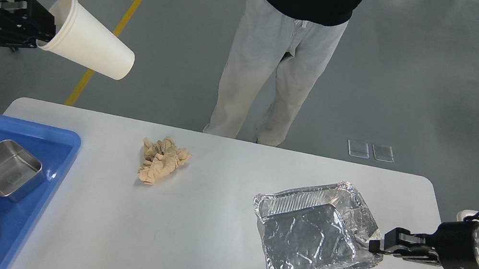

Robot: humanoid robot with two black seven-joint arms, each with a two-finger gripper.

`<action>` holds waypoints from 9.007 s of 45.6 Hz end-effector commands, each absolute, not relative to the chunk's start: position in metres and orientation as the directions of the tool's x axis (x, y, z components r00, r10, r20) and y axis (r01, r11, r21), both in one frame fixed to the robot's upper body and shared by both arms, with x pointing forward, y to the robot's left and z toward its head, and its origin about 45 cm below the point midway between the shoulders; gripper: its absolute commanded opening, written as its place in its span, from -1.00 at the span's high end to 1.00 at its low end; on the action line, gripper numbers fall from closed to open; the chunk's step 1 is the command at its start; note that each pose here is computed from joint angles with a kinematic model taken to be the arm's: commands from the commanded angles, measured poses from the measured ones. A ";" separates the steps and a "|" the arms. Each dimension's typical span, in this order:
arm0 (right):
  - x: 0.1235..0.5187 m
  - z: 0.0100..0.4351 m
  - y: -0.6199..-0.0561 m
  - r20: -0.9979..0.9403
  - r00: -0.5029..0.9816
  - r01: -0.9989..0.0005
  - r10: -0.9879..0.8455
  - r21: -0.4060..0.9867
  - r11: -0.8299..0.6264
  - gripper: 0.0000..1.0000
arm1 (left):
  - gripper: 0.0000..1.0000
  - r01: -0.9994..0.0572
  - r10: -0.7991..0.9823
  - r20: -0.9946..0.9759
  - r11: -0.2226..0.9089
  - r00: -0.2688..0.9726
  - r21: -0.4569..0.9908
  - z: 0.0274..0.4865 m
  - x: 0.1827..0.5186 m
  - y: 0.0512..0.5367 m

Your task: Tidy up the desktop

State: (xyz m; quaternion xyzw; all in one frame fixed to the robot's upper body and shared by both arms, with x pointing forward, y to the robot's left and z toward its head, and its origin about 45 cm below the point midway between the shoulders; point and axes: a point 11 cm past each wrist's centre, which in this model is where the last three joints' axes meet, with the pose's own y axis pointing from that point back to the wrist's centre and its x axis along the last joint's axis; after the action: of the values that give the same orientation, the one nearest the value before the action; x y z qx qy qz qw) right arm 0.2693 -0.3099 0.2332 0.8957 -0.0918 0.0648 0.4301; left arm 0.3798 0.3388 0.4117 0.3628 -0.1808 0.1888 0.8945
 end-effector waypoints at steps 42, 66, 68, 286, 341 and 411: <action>0.278 0.219 -0.297 0.182 0.979 -0.196 -0.088 0.755 -0.625 1.00 | 1.00 0.036 -0.481 0.324 0.599 0.815 0.800 0.289 0.375 -0.015; 0.281 0.223 -0.282 0.191 0.980 -0.182 -0.057 0.739 -0.649 1.00 | 1.00 -0.025 -0.551 0.399 0.564 0.733 0.825 0.284 0.364 -0.066; 0.282 0.224 -0.282 0.194 0.980 -0.183 -0.055 0.738 -0.649 1.00 | 1.00 -0.029 -0.556 0.398 0.556 0.730 0.831 0.282 0.364 -0.066; 0.284 0.228 -0.290 0.206 0.976 -0.201 -0.067 0.746 -0.635 1.00 | -0.55 -0.658 0.519 0.467 0.280 0.716 0.699 0.150 0.432 0.315; 0.284 0.230 -0.299 0.212 0.974 -0.219 -0.086 0.754 -0.619 1.00 | 0.25 -0.588 0.471 0.415 0.315 0.778 0.745 0.066 0.401 0.228; 0.288 0.238 -0.299 0.236 0.968 -0.238 -0.088 0.745 -0.623 1.00 | 1.00 -0.384 0.300 0.247 0.611 0.921 0.692 0.337 0.290 0.358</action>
State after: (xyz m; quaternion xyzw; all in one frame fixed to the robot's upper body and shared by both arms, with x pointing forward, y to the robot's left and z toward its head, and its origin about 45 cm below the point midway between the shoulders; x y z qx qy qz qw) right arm 0.2880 -0.2995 0.2374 0.8963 -0.0909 0.0878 0.4251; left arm 0.3017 0.3387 0.3070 0.4013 -0.0504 0.1926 0.8940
